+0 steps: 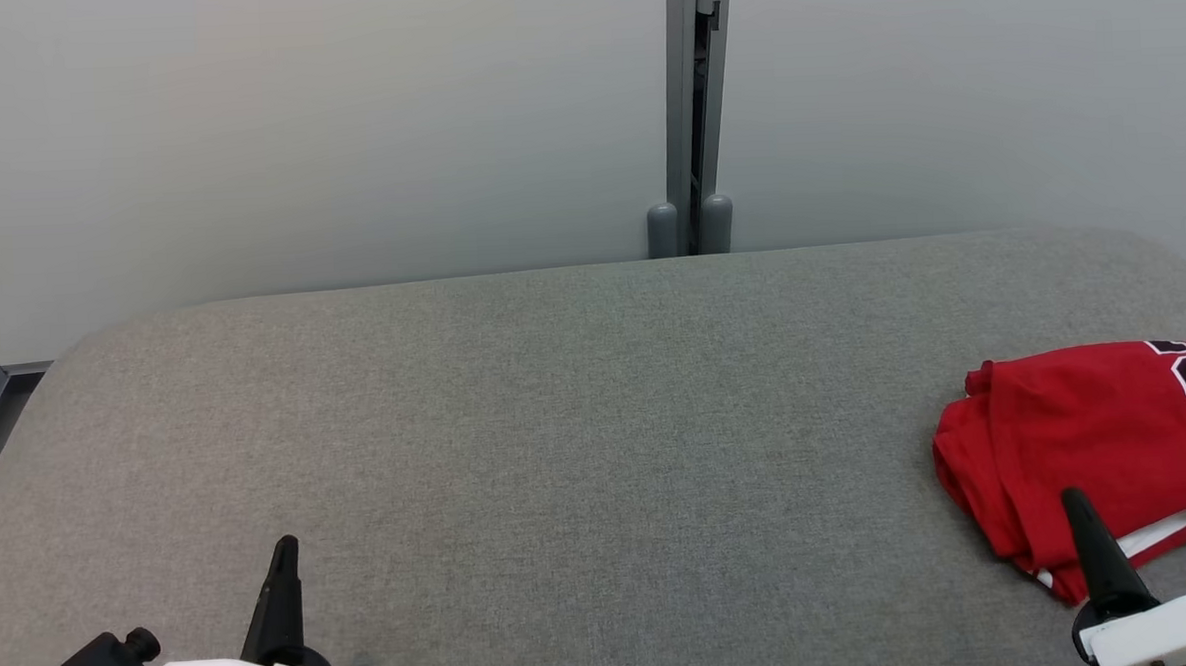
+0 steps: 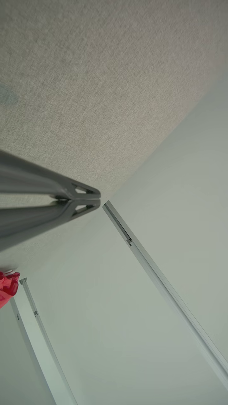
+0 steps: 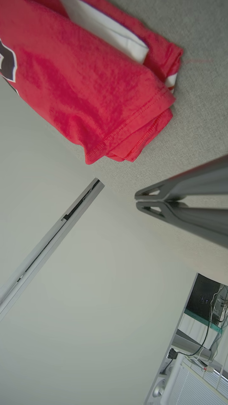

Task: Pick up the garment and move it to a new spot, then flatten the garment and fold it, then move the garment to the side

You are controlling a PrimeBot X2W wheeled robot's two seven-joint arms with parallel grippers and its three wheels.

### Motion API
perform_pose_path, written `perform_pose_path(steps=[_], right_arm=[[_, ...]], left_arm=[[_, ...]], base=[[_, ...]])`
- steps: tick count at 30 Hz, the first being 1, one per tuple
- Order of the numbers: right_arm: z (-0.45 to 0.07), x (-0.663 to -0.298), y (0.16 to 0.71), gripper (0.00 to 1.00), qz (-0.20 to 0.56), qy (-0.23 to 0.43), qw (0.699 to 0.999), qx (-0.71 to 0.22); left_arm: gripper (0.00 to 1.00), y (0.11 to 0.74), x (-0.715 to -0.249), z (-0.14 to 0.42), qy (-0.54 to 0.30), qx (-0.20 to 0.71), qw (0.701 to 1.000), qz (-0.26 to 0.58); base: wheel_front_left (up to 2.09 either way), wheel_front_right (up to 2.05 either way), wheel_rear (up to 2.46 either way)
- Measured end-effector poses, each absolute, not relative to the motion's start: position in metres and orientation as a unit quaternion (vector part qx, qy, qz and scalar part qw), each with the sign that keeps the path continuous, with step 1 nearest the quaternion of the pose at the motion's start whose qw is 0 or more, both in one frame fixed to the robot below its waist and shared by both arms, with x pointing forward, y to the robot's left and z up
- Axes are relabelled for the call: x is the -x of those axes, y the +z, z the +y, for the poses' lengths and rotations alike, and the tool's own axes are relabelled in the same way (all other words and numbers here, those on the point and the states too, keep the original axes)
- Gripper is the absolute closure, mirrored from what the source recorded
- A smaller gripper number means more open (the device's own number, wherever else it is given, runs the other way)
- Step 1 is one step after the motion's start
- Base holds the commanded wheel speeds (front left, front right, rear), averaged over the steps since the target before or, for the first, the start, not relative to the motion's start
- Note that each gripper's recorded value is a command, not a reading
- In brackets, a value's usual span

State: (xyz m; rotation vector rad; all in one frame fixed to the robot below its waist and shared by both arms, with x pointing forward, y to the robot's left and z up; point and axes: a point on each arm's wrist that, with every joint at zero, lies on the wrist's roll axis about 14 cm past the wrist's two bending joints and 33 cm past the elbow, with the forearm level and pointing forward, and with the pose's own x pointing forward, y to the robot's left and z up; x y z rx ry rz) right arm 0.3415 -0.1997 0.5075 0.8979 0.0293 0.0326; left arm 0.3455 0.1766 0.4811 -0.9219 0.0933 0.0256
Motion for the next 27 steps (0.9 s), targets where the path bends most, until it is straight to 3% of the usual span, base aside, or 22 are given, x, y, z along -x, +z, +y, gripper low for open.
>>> perform_pose_path(steps=[27], right_arm=[[-0.201, -0.36, 0.507, 1.0, 0.012, 0.005, 0.83, -0.558]], left_arm=[[1.0, 0.489, -0.363, 0.186, 0.016, 0.564, 0.825, 0.036]], base=[[0.0, 0.0, 0.0]])
